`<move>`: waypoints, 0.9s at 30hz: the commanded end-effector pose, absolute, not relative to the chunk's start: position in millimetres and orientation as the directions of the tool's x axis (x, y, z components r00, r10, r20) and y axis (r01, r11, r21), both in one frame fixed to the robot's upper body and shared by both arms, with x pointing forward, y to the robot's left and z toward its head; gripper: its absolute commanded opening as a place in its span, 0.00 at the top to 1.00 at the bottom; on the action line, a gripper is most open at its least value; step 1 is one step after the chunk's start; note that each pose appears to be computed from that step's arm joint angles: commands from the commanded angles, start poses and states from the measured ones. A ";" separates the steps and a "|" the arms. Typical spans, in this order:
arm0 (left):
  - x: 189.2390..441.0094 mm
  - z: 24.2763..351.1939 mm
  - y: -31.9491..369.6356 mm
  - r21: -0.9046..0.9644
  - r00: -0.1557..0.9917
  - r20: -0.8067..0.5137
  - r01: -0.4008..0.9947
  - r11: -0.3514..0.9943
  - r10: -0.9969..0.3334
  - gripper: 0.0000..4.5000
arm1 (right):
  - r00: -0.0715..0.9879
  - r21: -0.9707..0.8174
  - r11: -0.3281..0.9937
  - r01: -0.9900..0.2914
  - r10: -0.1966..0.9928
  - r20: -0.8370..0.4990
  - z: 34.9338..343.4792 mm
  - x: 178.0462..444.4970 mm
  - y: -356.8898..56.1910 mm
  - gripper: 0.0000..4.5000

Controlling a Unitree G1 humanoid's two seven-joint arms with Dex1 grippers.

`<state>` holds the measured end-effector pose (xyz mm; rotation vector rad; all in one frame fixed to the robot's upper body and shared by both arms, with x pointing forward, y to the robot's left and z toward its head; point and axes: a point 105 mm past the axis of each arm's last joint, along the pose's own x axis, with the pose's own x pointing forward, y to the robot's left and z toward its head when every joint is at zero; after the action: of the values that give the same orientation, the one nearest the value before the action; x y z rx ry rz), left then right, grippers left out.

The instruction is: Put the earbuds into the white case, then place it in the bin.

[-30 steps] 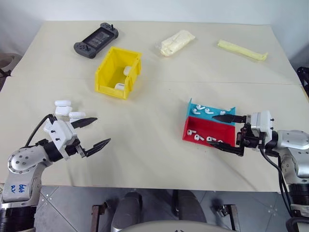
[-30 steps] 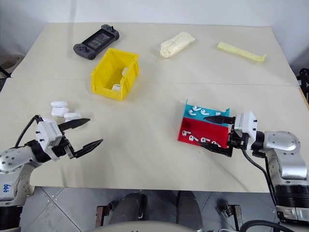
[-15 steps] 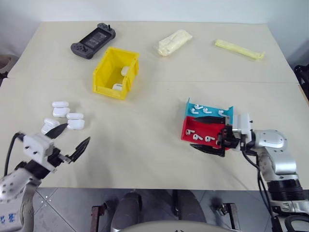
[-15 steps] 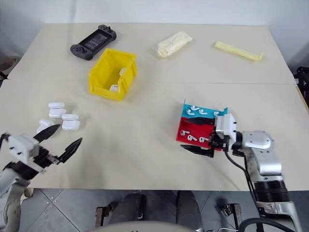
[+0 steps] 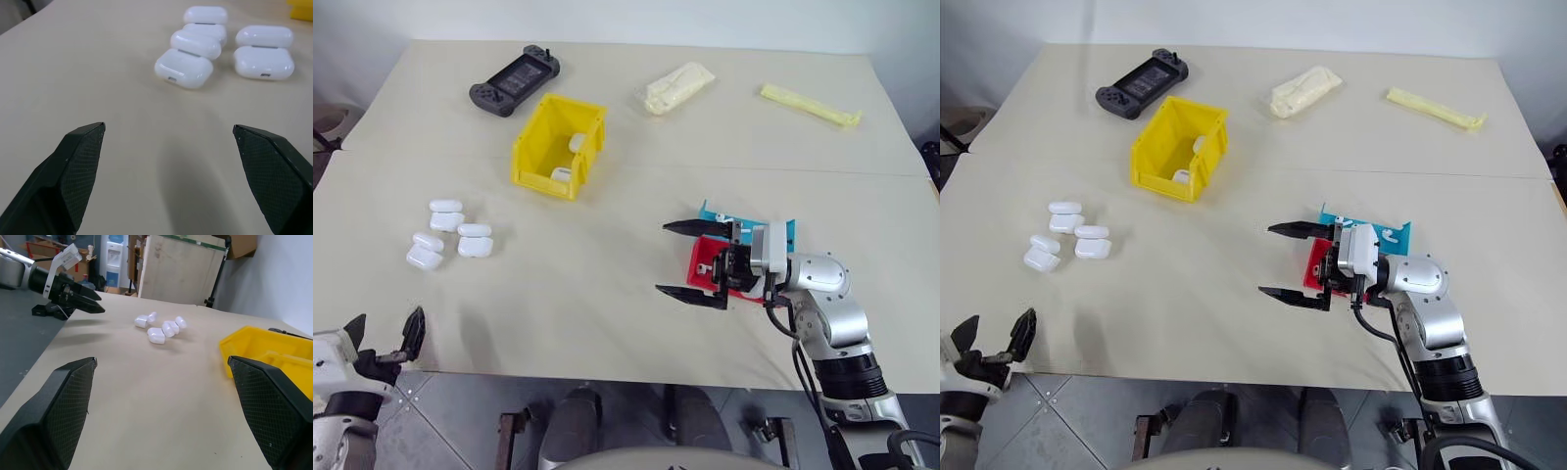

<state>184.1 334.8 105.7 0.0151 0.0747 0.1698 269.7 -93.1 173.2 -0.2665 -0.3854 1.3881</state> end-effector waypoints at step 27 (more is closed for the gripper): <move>290.4 141.2 278.2 -0.010 0.799 -0.598 -0.083 0.996 0.061 0.01 | 0.184 -0.382 0.205 -0.901 0.979 0.090 169.9 258.9 -105.3 0.00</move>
<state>289.7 273.9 136.1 -0.0564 0.6525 0.0549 263.0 -105.1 159.8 -0.2514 -0.3002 1.3561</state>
